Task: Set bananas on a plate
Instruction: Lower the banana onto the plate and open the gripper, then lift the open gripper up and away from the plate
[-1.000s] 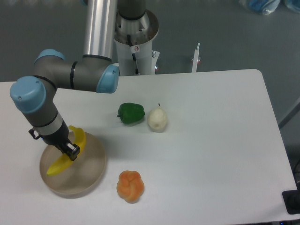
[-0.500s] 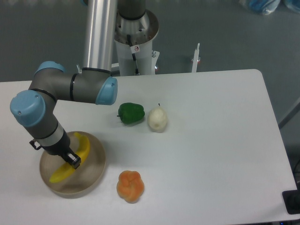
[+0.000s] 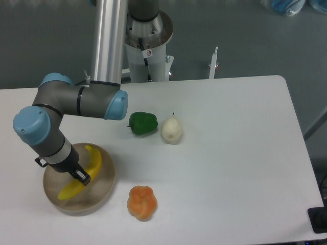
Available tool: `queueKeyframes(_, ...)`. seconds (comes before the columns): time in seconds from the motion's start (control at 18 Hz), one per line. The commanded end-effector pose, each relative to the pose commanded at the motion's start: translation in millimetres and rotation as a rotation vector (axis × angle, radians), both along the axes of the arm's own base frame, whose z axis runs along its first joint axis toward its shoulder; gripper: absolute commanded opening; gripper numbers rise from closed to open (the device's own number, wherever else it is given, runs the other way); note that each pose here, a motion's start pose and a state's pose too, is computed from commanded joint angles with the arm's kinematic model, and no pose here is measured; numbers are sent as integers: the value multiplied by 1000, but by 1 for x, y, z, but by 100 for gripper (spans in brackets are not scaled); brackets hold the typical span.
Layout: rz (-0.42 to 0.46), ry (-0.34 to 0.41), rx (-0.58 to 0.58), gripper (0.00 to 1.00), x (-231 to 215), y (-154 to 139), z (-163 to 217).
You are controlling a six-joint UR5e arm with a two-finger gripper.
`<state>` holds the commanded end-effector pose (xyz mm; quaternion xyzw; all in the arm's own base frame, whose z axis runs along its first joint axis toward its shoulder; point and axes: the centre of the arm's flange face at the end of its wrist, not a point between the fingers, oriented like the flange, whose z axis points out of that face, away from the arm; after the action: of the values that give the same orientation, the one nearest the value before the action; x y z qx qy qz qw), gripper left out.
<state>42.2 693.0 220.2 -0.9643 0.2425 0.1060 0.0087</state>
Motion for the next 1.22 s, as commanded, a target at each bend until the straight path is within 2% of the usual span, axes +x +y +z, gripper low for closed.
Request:
queueKeyframes(0.56,-1,-1,-25,29,1,3,-20)
queueKeyframes(0.61,-2,-2,-21,34,1,4,-18)
queueKeyframes(0.67,0,-2,-7,53,1,6,-11)
queueKeyframes(0.72,1,1,6,85,-1,8,-4)
queueKeyframes(0.78,1,1,12,96,-1,8,0)
queueKeyframes(0.83,5,3,16,100,-1,8,2)
queueKeyframes(1.06,14,-4,42,100,-4,7,19)
queueKeyframes(1.22,46,-5,98,100,-26,9,53)
